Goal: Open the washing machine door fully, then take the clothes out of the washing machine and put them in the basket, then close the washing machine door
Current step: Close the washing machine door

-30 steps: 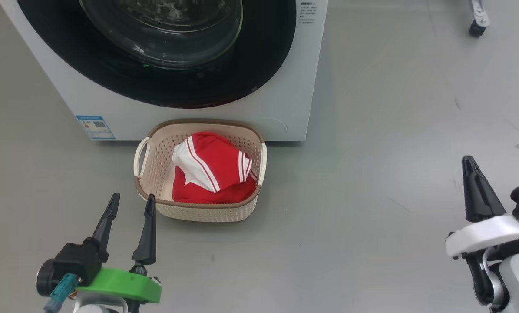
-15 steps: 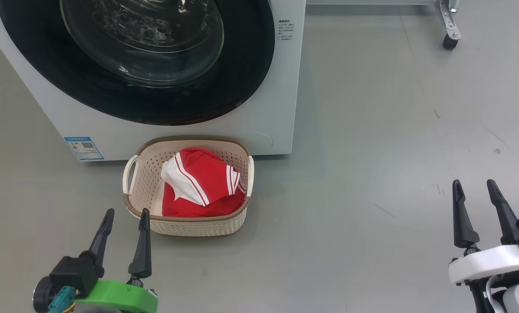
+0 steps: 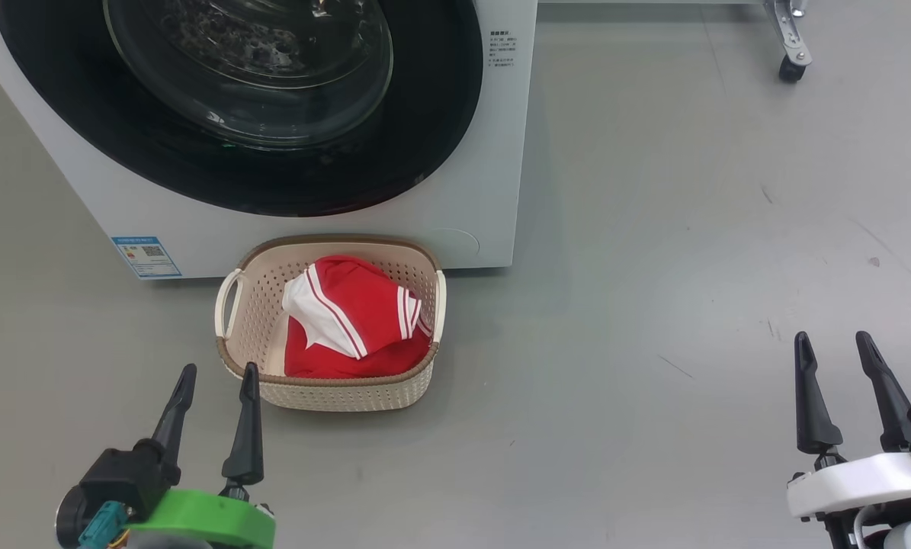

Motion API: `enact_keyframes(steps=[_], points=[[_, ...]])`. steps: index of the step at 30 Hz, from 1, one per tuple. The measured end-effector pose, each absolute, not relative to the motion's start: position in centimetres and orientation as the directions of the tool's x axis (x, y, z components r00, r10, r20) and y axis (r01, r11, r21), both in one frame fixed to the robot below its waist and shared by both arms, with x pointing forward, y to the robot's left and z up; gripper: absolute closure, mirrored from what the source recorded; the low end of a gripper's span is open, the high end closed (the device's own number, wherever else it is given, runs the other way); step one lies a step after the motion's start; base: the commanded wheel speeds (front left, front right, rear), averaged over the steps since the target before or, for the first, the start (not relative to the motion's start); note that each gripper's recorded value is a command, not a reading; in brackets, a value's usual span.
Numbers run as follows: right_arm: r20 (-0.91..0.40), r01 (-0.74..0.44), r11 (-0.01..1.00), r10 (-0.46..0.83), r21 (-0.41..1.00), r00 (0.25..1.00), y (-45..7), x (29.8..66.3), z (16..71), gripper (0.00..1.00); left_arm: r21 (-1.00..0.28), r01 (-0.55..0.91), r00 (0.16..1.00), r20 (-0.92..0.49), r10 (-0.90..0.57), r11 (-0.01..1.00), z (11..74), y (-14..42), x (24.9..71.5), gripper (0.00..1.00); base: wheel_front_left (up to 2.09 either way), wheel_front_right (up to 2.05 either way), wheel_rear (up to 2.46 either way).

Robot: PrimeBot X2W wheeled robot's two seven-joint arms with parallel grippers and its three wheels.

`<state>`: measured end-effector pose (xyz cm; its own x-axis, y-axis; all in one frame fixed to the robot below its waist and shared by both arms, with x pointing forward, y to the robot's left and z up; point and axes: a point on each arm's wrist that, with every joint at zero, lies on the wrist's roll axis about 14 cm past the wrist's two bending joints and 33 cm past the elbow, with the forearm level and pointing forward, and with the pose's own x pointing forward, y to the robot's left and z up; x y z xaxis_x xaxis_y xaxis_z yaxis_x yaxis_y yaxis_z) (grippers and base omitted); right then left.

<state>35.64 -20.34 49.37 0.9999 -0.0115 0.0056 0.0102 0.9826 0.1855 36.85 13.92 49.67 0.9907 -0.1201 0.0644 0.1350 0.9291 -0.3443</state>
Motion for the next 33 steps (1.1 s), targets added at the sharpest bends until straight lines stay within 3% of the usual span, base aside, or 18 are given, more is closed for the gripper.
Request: enact_keyframes(steps=[33], points=[[0.021,0.007,0.985,-0.011,0.171,1.000,-20.4,34.7,49.6,0.00,-0.388,0.168,0.985,0.101,-0.139,0.906,50.8,13.1,36.9,0.00,0.00,0.00,0.00]])
